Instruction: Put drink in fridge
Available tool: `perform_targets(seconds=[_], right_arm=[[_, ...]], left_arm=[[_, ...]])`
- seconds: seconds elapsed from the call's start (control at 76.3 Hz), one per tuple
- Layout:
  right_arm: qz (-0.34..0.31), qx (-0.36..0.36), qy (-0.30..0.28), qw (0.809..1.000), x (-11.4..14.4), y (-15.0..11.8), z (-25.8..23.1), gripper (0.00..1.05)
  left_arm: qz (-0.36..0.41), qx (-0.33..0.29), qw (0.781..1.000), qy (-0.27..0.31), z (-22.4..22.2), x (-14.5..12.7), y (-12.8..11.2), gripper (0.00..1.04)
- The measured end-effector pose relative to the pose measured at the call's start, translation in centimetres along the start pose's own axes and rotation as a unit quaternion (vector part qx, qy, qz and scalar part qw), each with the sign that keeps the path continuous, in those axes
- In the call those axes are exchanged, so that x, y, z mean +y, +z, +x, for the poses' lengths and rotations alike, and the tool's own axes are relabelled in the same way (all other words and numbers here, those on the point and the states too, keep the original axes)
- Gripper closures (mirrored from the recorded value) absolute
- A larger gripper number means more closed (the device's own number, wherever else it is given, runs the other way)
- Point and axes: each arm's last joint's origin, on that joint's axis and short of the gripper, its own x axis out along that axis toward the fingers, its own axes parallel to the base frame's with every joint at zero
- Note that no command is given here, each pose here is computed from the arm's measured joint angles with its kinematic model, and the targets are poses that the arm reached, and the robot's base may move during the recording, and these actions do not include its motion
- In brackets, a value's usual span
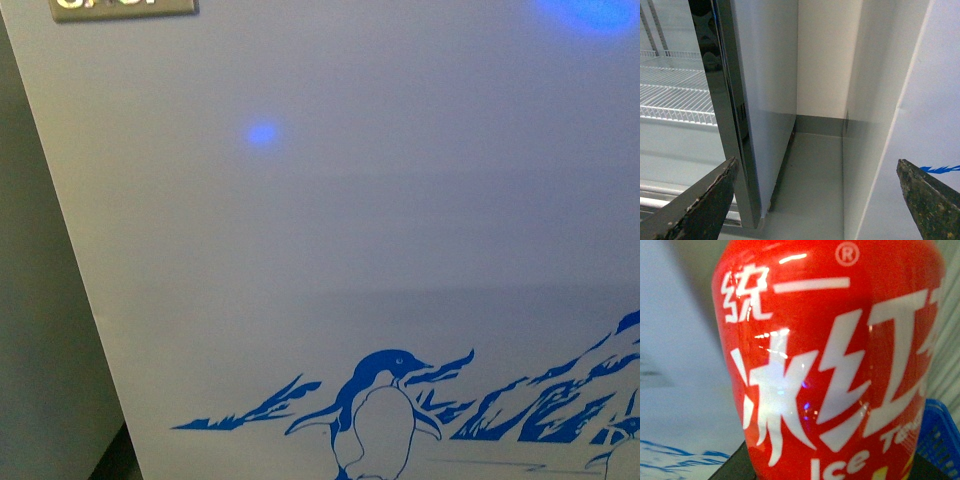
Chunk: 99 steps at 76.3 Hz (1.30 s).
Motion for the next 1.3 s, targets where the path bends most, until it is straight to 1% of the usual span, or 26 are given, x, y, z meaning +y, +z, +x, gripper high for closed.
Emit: perform_targets(seconds=[0.092,0.197,0.301,0.406,0.655,0.839,1.009,1.298], right_arm=[[-0.009,-0.027,0.022,0.999,2.1,1.2,-1.6,0.68],[-0.018,-0.060,0.037,0.997,3.8,2.3,-3.0,0.68],[-0.025,-0.084,0.030,0.996,5.0,3.1,-3.8,0.68],[-0.012,-0.094,0.025,0.995,7.0,3.3,-4.7,0.68],[-0.012,-0.123,0.029,0.992,10.3,3.4,-6.6,0.68],[-0.020,-0.131,0.021,0.991,11.3,2.8,-6.9,0.68],[-0.028,-0.115,0.006,0.993,11.5,1.7,-6.4,0.68],[-0.029,-0.120,0.003,0.992,11.8,1.4,-6.4,0.68]], left_arm=[[0.000,0.000,1.000,0.000,0.0,0.0,0.0,0.08],[0.000,0.000,1.000,0.000,0.0,0.0,0.0,0.08],[0.000,0.000,1.000,0.000,0.0,0.0,0.0,0.08],[0.000,0.000,1.000,0.000,0.0,0.0,0.0,0.08],[0.000,0.000,1.000,0.000,0.0,0.0,0.0,0.08],[0.000,0.000,1.000,0.000,0.0,0.0,0.0,0.08],[0.000,0.000,1.000,0.000,0.0,0.0,0.0,0.08],[0.000,0.000,1.000,0.000,0.0,0.0,0.0,0.08]])
